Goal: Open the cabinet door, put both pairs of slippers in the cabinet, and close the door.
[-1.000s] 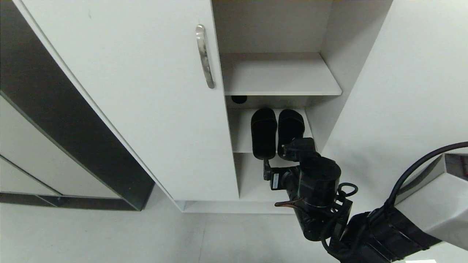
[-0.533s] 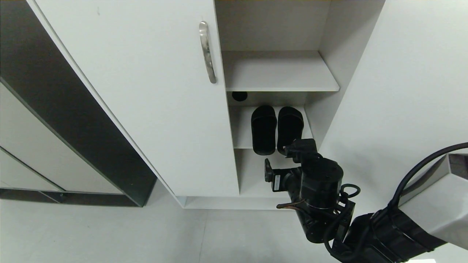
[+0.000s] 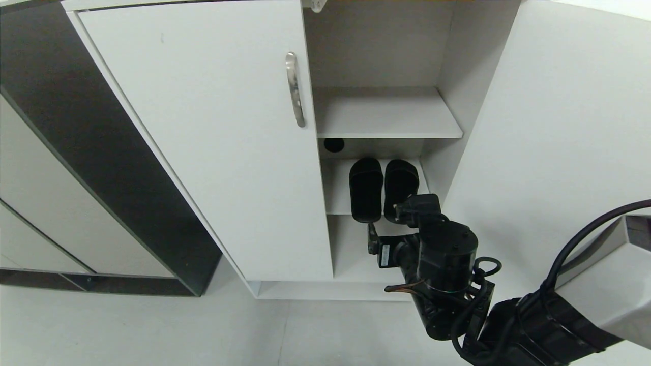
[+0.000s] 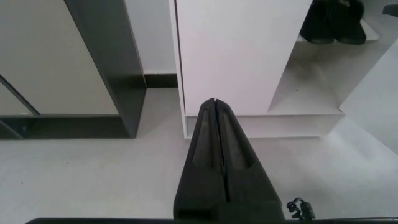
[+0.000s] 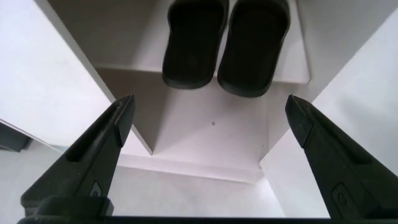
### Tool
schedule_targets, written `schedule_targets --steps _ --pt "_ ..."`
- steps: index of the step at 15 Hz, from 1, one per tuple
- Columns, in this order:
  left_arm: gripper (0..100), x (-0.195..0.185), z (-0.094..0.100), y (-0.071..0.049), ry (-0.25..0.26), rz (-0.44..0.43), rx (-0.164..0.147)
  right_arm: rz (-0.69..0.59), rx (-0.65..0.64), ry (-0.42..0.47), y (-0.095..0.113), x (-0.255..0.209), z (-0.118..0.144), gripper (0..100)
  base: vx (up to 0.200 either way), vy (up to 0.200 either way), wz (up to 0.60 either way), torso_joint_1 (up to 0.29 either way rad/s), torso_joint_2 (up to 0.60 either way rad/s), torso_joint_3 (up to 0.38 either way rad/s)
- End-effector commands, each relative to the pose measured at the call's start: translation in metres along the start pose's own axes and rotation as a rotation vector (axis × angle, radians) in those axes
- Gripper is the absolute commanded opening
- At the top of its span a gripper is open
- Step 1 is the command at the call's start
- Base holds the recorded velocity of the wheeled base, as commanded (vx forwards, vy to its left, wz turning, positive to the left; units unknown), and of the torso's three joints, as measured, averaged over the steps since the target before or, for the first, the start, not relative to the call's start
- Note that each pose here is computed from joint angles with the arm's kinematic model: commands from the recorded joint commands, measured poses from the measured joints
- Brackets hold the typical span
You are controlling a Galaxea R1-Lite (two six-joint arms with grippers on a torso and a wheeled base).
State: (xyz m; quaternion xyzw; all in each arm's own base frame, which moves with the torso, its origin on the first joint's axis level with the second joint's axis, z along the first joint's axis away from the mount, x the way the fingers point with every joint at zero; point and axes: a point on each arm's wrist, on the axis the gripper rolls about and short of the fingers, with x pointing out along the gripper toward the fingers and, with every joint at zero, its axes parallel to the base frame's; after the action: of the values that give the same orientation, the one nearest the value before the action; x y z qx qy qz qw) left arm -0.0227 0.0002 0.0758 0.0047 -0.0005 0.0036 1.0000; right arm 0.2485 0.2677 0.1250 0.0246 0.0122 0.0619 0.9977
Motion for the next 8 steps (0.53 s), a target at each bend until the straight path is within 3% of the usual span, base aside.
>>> schedule_targets --steps 1,8 --pt "0 0.0001 0.0001 0.0000 0.001 0.000 0.000 -0.001 -0.003 0.004 0.0003 0.0007 -0.0019 100 0.000 0.000 0.00 0.007 0.00 0.203" --pt "0 0.0000 0.0000 0.0000 0.000 0.000 0.000 -0.004 -0.007 0.007 -0.0007 0.0006 -0.0029 100 0.000 0.000 0.00 0.000 0.00 0.203"
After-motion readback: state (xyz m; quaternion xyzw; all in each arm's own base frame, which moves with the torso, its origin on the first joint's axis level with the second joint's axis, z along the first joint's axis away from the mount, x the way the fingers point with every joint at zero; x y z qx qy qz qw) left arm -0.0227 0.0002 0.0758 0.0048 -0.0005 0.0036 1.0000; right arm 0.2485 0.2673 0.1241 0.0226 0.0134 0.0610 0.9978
